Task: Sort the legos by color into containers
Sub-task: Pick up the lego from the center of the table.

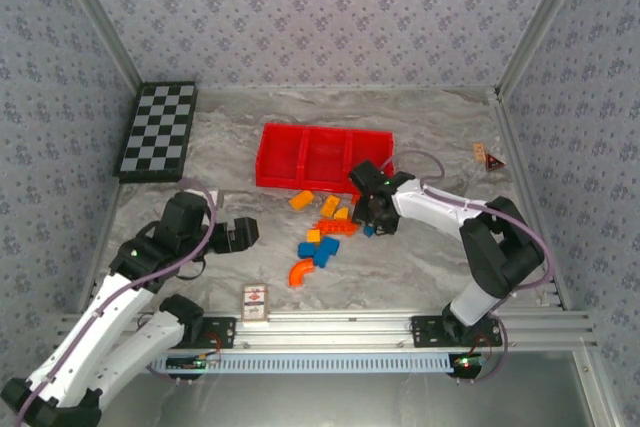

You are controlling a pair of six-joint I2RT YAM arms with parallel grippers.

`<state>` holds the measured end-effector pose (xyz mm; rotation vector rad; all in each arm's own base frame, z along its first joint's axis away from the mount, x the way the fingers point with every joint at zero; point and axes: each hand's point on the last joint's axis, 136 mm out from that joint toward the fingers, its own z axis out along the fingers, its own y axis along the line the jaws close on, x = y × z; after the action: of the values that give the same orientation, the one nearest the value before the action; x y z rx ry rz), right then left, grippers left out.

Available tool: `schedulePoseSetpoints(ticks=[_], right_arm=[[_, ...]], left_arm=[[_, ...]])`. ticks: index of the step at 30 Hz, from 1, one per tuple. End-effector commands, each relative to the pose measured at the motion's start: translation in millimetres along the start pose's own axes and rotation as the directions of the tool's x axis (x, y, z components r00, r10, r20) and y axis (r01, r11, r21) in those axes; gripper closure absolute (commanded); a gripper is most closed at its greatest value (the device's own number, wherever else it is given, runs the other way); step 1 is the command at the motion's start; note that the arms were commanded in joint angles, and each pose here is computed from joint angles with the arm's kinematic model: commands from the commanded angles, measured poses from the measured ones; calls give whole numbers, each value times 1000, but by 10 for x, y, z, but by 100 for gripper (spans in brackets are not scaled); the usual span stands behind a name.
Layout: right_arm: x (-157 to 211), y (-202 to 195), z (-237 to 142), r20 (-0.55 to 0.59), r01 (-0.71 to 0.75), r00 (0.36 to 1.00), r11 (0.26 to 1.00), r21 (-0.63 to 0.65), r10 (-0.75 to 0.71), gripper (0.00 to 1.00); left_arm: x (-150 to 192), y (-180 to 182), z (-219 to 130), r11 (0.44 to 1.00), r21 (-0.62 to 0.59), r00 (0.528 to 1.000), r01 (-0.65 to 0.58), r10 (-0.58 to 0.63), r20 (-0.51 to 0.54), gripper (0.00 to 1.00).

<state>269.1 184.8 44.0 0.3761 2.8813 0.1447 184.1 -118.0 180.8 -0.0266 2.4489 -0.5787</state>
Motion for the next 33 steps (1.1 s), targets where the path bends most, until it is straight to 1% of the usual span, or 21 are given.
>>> schedulePoseSetpoints(ticks=[1,5,9,12,16,24,33], right_arm=[[-2,-86,14,3,-21,1000,997,75,21,40],[-8,-115,28,9,-22,1000,995,97,21,42],[2,-155,41,12,-24,1000,993,112,23,49],[21,-186,55,8,-21,1000,992,121,20,50],[48,-217,74,5,-14,1000,992,125,14,54],[102,-264,112,-4,-2,1000,991,133,3,60],[147,-235,137,-24,44,999,991,129,-41,65]], left_arm=[[-7,28,-39,1000,-13,1000,-5,5,19,0],[-24,38,-61,1000,-16,999,-2,2,37,0],[-30,44,-66,1000,-17,999,3,-2,45,0],[-28,60,-67,1000,-26,999,6,-4,48,0],[-25,60,-69,1000,-29,999,3,-2,52,0],[0,71,-66,999,-44,999,-6,8,49,0],[24,75,-60,998,-56,999,-15,18,47,0]])
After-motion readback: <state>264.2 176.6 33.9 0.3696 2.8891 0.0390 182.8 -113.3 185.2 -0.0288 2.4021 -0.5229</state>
